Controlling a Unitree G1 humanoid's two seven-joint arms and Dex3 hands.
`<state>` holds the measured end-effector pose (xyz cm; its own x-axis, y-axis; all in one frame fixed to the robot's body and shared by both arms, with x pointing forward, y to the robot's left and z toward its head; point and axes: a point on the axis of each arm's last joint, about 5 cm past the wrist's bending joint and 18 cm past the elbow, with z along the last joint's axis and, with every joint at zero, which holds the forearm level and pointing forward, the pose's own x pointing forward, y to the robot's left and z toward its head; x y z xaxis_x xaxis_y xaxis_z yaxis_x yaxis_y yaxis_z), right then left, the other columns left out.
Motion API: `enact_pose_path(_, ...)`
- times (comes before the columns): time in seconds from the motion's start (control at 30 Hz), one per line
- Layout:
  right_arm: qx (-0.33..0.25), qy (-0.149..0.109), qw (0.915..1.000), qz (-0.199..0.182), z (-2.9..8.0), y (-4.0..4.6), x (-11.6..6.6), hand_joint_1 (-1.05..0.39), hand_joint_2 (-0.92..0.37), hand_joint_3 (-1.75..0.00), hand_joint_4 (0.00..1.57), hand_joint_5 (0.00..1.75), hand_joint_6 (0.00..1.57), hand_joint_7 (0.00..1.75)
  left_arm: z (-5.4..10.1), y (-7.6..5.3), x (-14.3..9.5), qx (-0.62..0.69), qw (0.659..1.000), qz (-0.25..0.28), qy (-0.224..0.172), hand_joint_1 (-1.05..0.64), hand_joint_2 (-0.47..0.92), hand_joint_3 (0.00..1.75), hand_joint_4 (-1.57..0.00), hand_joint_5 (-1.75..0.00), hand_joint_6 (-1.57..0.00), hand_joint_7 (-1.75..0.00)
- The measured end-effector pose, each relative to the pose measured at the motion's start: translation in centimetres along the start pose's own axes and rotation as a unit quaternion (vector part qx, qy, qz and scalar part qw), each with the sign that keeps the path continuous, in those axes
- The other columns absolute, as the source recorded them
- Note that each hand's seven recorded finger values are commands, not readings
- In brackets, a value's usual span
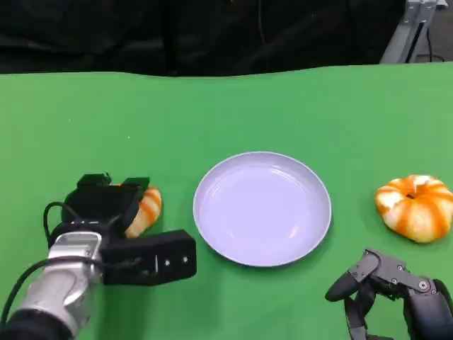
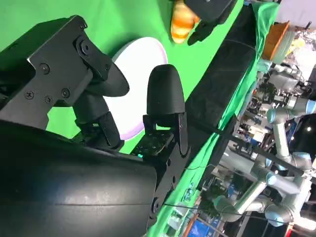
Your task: Grasp the bread from the table and place it into the plate.
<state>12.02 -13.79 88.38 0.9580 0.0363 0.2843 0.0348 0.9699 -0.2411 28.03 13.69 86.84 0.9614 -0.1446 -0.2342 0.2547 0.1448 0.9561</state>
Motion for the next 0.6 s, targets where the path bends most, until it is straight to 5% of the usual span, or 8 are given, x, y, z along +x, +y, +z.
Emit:
enact_pose_path(0.13, 0.0, 0.0, 1.0, 0.0, 0.0, -0.02, 0.0, 0.09, -0.31, -1.37, 0.82, 1.71, 0.79, 1.28, -0.1, -0.5, 0.8, -0.012, 1.0, -0.002, -0.001, -0.39, 0.92, 0.03, -0.27, -0.3, -0.39, -0.03)
enact_pose_path(0.17, 0.0, 0.0, 1.0, 0.0, 0.0, -0.02, 0.0, 0.09, -0.31, -1.37, 0.82, 1.71, 0.79, 1.28, -0.1, -0.5, 0.9, -0.014, 1.0, 0.0, -0.003, -0.33, 0.92, 0.05, -0.42, -0.36, -0.49, -0.06)
enact_pose_path(0.2, 0.0, 0.0, 1.0, 0.0, 0.0, -0.02, 0.0, 0.08, -0.31, -1.37, 0.82, 1.71, 0.79, 1.28, -0.2, -0.6, 0.9, -0.019, 1.0, 0.003, -0.006, -0.26, 0.92, 0.06, -0.63, -0.66, -0.67, -0.06)
enact_pose_path(0.27, 0.0, 0.0, 1.0, 0.0, 0.0, -0.03, 0.0, 0.08, -0.32, -1.36, 0.81, 1.7, 0.79, 1.28, -0.4, -1.1, 0.9, -0.03, 0.999, 0.024, -0.017, -0.18, 0.92, 0.08, -0.8, -1.42, -1.03, -0.1)
enact_pose_path(0.33, 0.0, -0.002, 1.0, -0.001, 0.1, -0.05, 0.0, 0.07, -0.32, -1.35, 0.81, 1.7, 0.79, 1.27, -0.6, -1.4, 0.7, -0.047, 0.997, 0.05, -0.03, -0.17, 0.91, 0.09, -0.88, -1.65, -1.22, -0.15)
enact_pose_path(0.6, 0.0, -0.005, 1.0, -0.001, 0.2, -0.06, 0.0, 0.09, -0.33, -1.34, 0.81, 1.7, 0.79, 1.28, -0.7, -1.6, 0.5, -0.065, 0.991, 0.097, -0.072, -0.17, 0.91, 0.17, -0.9, -1.66, -1.31, -0.22)
